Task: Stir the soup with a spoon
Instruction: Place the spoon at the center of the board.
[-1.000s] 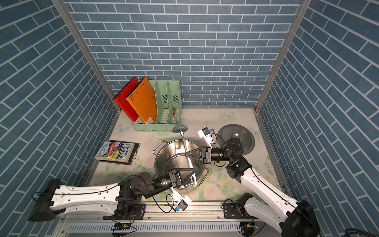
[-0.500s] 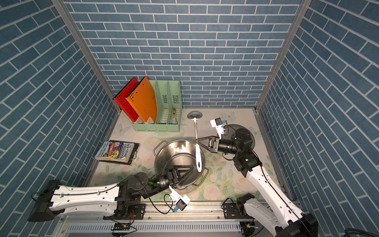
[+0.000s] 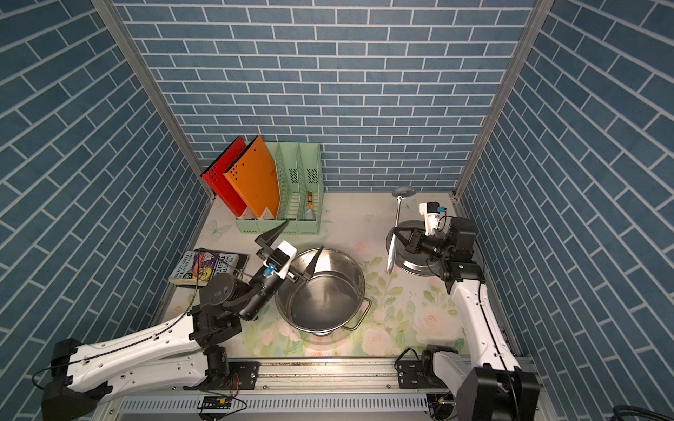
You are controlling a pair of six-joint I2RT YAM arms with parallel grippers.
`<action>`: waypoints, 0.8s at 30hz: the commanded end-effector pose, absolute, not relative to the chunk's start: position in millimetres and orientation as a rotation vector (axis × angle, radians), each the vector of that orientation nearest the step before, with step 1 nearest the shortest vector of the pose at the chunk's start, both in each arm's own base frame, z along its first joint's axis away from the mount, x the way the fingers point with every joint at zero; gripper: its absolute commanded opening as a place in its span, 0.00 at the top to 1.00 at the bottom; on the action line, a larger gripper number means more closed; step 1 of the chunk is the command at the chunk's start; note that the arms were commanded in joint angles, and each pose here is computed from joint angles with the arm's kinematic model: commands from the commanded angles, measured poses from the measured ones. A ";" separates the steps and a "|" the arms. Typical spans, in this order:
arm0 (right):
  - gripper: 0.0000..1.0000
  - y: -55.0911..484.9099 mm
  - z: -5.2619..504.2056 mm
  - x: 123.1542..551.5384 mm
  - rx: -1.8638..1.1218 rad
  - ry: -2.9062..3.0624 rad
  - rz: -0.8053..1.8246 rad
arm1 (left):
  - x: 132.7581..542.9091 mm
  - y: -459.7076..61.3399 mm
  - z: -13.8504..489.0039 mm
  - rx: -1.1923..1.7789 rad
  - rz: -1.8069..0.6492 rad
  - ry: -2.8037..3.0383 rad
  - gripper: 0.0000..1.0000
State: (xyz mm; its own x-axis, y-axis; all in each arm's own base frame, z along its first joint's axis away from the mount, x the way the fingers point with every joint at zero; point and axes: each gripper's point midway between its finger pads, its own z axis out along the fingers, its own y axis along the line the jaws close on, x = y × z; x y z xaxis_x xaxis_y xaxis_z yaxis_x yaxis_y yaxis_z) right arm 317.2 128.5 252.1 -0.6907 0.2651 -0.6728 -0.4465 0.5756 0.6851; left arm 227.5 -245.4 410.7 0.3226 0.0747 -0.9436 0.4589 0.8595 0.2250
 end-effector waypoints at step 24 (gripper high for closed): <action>1.00 192.7 41.0 303.3 -0.351 2.415 1.306 | 280.5 -135.8 329.0 -0.054 -0.313 1.575 0.00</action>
State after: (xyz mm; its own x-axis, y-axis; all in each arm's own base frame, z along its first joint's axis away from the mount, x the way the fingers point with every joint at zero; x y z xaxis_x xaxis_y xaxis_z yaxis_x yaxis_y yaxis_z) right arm 303.3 190.5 42.7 -0.9258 -0.0066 -0.3779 -0.3180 0.5539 0.7695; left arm 280.0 -143.3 334.8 -0.0270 -0.2290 -0.9731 0.1891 0.9547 -0.2299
